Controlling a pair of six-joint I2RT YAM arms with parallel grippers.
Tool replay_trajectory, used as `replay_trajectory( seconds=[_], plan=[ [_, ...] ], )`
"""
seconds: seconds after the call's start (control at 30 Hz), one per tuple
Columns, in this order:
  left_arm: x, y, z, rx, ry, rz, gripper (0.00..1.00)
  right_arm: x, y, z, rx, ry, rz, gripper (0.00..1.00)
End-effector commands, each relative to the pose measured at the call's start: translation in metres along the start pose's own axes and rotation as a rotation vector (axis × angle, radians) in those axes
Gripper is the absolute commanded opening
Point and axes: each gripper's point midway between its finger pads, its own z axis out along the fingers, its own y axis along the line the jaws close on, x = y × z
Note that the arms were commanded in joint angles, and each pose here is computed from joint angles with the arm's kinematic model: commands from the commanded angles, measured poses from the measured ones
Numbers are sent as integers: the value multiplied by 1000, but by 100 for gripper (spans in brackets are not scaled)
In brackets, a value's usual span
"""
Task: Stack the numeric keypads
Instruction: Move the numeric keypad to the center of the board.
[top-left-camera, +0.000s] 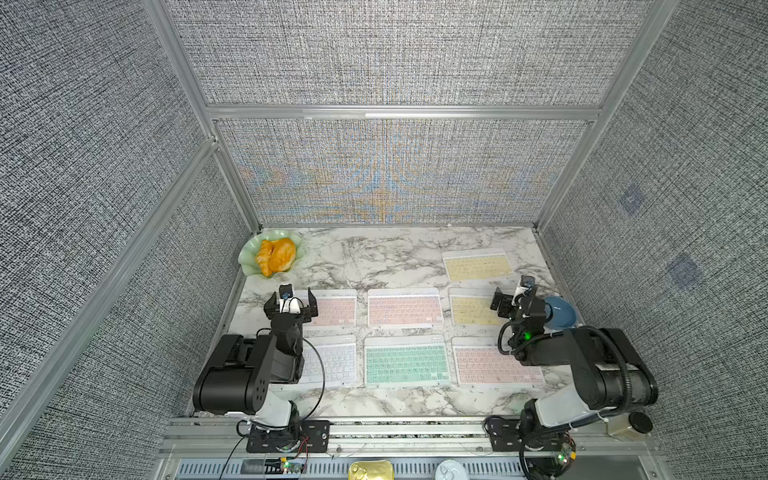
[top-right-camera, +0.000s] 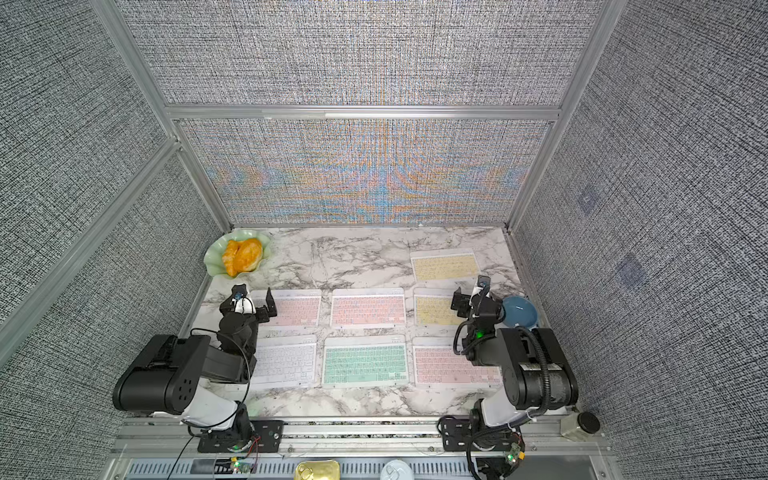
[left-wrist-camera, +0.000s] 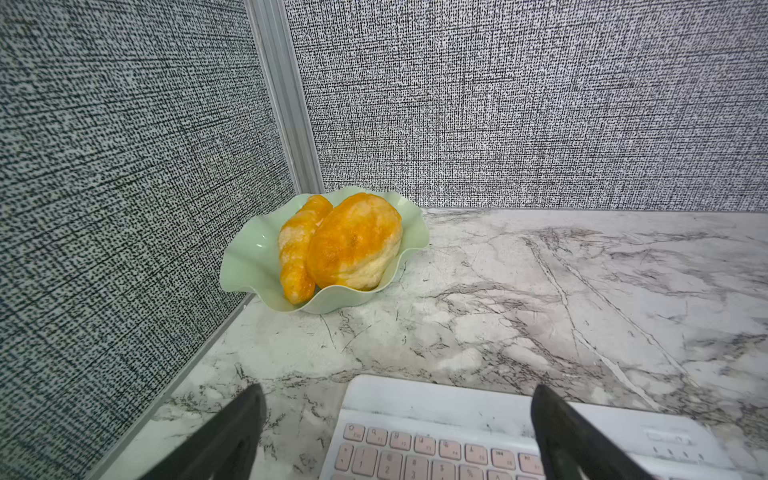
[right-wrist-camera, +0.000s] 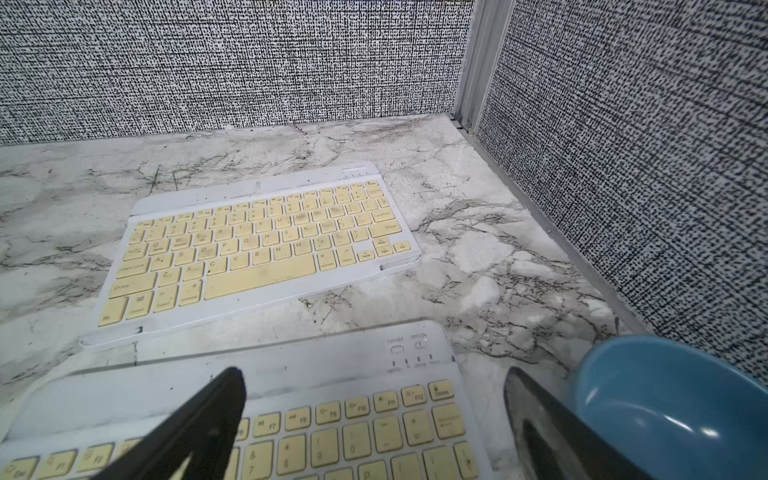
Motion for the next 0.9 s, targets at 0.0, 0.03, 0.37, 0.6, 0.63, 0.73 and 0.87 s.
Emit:
replay_trajectory(
  seconds=[0.0, 0.03, 0.37, 0.6, 0.63, 0.73, 0.87],
  plan=[
    [-8, 3, 1, -15, -33, -3, 99, -8, -2, 0, 9, -31, 0, 99],
    [-8, 3, 1, -15, -33, -3, 99, -8, -1, 0, 8, -31, 0, 99],
    [-8, 3, 1, -14, -29, -4, 99, -8, -1, 0, 8, -31, 1, 99],
    [-7, 3, 1, -13, -26, -3, 99, -7, -1, 1, 7, -28, 0, 99],
    [-8, 3, 2, -13, -28, -4, 99, -8, -1, 1, 7, -30, 2, 99],
    [-7, 3, 2, -13, -26, -3, 99, -8, -1, 1, 6, -28, 2, 99],
    [-8, 3, 2, -13, -27, -3, 99, -8, -1, 1, 5, -28, 2, 99]
  ],
)
